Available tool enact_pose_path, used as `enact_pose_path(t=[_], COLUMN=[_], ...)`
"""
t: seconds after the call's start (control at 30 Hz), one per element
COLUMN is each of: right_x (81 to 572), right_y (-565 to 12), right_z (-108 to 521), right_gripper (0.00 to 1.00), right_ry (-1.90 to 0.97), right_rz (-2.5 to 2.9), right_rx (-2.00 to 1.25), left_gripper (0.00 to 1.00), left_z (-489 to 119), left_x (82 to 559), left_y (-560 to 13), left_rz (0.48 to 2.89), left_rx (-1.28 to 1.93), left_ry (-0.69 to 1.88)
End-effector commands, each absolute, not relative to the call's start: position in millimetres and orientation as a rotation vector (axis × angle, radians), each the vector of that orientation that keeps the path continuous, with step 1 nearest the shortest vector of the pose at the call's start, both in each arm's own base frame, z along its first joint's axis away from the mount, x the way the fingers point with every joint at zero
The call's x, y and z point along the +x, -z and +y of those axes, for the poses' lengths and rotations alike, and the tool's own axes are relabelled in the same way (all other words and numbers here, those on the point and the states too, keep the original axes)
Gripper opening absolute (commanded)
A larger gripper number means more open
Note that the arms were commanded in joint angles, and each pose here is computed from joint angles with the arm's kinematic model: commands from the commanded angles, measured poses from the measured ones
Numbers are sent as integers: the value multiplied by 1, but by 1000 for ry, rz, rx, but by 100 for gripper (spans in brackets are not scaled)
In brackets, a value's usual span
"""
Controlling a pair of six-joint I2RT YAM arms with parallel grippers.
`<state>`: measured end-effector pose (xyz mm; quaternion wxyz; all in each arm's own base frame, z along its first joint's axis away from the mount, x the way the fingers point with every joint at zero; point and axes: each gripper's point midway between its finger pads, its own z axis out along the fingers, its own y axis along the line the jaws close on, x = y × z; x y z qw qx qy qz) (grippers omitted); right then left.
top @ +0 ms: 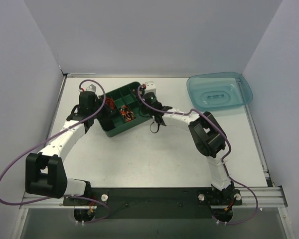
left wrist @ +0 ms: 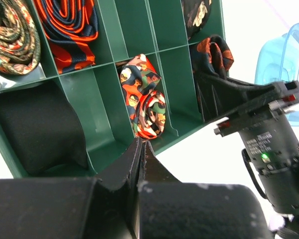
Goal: Roll the ties
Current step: Place the tie in the storage box.
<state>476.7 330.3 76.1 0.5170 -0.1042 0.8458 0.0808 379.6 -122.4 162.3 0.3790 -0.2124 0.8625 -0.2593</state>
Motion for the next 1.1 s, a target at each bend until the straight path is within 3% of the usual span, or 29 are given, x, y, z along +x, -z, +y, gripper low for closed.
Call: enact_pose_path(t=[0.0,0.07,0.27,0.43,0.5,0.53,0.57,0.67,0.73,0.8,1.07], right_x=[461,455,455,468,474,476,478,479,478,475,465], right_y=[-107,-125,-168,-172,-170,-159,-158,-131,-114,-100,-61], right_z=[317,316,315,320,321,324,327,324,321,317,311], right_gripper=[49,62,79,80,70,62,43,17,5,0,0], right_ry=[-170,-168,-187,-189,-196,-209,-228,-273,-313,-326,-365], right_rz=[2042,2029,1967,1960,1972,1994,2002,2078,2127,2164,2260], right_rx=[-273,-270,-253,-258,-253,-254,-254,-236,-229,-209,-176], left_gripper=[4,4,4,4,4,4,4,4,4,4,4], left_z=[-120,-118,-116,-117,-117,-117,-117,-116,-116,-117,-123], left_x=[385,385,386,385,383,383,383,381,381,381,380], left_y=[-186,-187,-184,-180,-177,-177,-176,-174,-174,-173,-169], left_rz=[2120,2117,2121,2128,2135,2137,2138,2143,2144,2147,2154], left_rx=[-509,-511,-518,-507,-503,-501,-500,-500,-499,-496,-478], left_ry=[694,691,687,687,686,682,679,677,676,678,712])
